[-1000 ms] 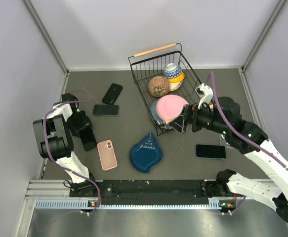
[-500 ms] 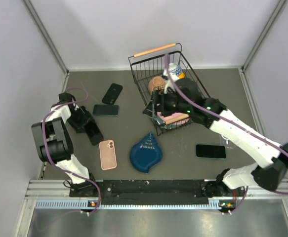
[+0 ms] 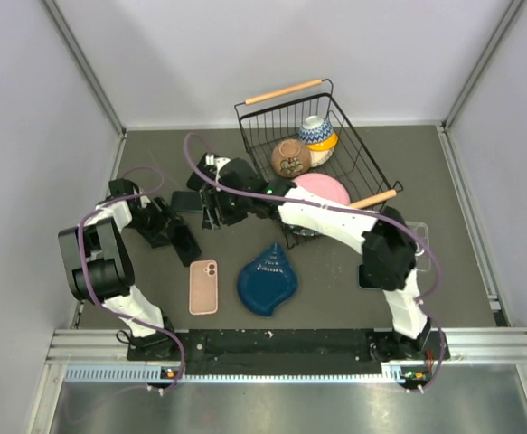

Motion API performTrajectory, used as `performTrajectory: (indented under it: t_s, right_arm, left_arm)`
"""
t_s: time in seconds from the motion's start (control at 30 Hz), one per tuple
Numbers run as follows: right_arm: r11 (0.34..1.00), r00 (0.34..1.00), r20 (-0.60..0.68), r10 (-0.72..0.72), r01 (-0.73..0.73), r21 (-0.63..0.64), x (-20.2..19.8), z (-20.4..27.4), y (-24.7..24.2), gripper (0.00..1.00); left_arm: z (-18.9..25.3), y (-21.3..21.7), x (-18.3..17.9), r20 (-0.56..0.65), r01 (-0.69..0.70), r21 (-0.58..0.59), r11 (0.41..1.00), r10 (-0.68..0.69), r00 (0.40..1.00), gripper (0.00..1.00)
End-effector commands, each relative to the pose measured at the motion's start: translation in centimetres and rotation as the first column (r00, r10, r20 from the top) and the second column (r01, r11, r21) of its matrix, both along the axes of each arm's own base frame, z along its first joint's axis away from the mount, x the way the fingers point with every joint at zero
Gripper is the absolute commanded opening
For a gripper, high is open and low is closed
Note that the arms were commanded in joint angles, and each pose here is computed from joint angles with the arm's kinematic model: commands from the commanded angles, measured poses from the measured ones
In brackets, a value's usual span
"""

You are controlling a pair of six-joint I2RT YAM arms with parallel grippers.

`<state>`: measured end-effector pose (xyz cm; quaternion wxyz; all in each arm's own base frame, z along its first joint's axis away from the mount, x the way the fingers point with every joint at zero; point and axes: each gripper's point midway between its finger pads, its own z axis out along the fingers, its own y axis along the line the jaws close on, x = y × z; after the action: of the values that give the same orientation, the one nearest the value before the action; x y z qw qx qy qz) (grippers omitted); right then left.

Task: Put the phone into the phone case

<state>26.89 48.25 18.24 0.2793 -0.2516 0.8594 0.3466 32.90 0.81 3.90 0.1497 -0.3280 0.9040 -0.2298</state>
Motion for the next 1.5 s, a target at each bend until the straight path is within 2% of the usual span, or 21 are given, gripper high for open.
performTrajectory:
  t_s: [0.0, 0.27, 0.47, 0.57, 0.7, 0.87, 0.9, 0.97, 1.0, 1.03, 1.07, 1.13, 1.23, 1.3, 1.37, 1.47]
  right_arm:
    - [0.998, 0.999, 0.036, 0.028, -0.030, 0.063, 1.3, 0.3, 3.8, 0.58]
    - [0.998, 0.996, -0.056, 0.066, -0.067, -0.009, 1.5, -7.6, 6.8, 0.59]
    - [0.997, 0.993, -0.086, 0.075, -0.076, -0.012, 1.4, -9.8, 8.0, 0.57]
    - [0.996, 0.990, -0.110, 0.088, -0.088, 0.006, 0.9, -10.3, 8.7, 0.52]
    - [0.994, 0.987, -0.116, 0.110, -0.107, 0.029, 0.3, -10.2, 9.3, 0.21]
    - [0.990, 0.984, -0.126, 0.123, -0.113, 0.086, 0.1, -9.0, 10.2, 0.10]
    - [0.989, 0.983, -0.138, 0.124, -0.111, 0.096, 0.0, -9.0, 10.4, 0.00]
    - [0.989, 0.981, -0.152, 0.122, -0.107, 0.105, -0.1, -9.0, 10.5, 0.00]
    - [0.989, 0.980, -0.159, 0.122, -0.105, 0.107, -0.1, -9.1, 10.5, 0.00]
    - [0.988, 0.979, -0.164, 0.121, -0.103, 0.113, -0.2, -9.1, 10.6, 0.00]
    - [0.987, 0.977, -0.178, 0.118, -0.097, 0.125, -0.2, -8.9, 10.7, 0.00]
    - [0.988, 0.977, -0.188, 0.102, -0.078, 0.132, 0.3, -8.7, 10.5, 0.00]
    - [0.989, 0.980, -0.188, 0.059, -0.032, 0.143, 1.4, -7.8, 10.2, 0.00]
    - [0.989, 0.978, -0.207, 0.026, 0.005, 0.151, 2.0, -7.0, 9.7, 0.00]
    - [0.988, 0.976, -0.217, -0.005, 0.038, 0.147, 3.1, -6.4, 8.9, 0.00]
    - [0.986, 0.977, -0.210, -0.025, 0.059, 0.158, 4.4, -5.2, 8.0, 0.00]
  left_arm:
    - [1.8, -1.0, 0.5, 0.076, 0.012, -0.071, 0.997, -0.007, 0.997, 0.21]
    - [1.4, -1.5, 0.9, 0.078, 0.020, -0.121, 0.992, -0.010, 0.997, 0.21]
    - [1.3, -1.5, 0.8, 0.081, 0.014, -0.134, 0.991, -0.003, 0.997, 0.22]
    - [1.3, -1.6, 0.8, 0.083, 0.013, -0.144, 0.989, -0.001, 0.997, 0.22]
    - [1.3, -1.9, 0.7, 0.084, 0.007, -0.163, 0.987, 0.007, 0.996, 0.26]
    - [2.4, -1.9, 0.7, 0.123, 0.006, -0.151, 0.989, 0.013, 0.992, 0.33]
    - [2.6, -1.9, 0.7, 0.131, 0.005, -0.152, 0.988, 0.015, 0.991, 0.34]
    - [3.0, -2.2, 0.9, 0.143, 0.005, -0.175, 0.985, 0.021, 0.989, 0.35]
    - [3.3, -2.3, 0.9, 0.148, 0.006, -0.183, 0.983, 0.021, 0.989, 0.38]
    - [3.3, -2.2, 0.8, 0.142, -0.002, -0.179, 0.984, 0.028, 0.989, 0.58]
    - [3.4, -2.1, 0.3, 0.107, -0.021, -0.172, 0.985, 0.040, 0.993, 0.66]
    - [4.0, -0.7, 0.6, 0.105, -0.058, -0.084, 0.995, 0.067, 0.992, 0.77]
    - [4.7, 0.9, -0.5, 0.072, -0.105, 0.029, 0.994, 0.102, 0.992, 0.81]
    - [5.0, 1.0, -1.5, 0.057, -0.118, 0.053, 0.992, 0.115, 0.992, 0.84]
    - [5.4, 0.8, -2.1, 0.067, -0.108, 0.070, 0.992, 0.103, 0.992, 0.93]
    - [5.2, 0.2, -3.3, 0.069, -0.076, 0.088, 0.993, 0.071, 0.995, 0.94]
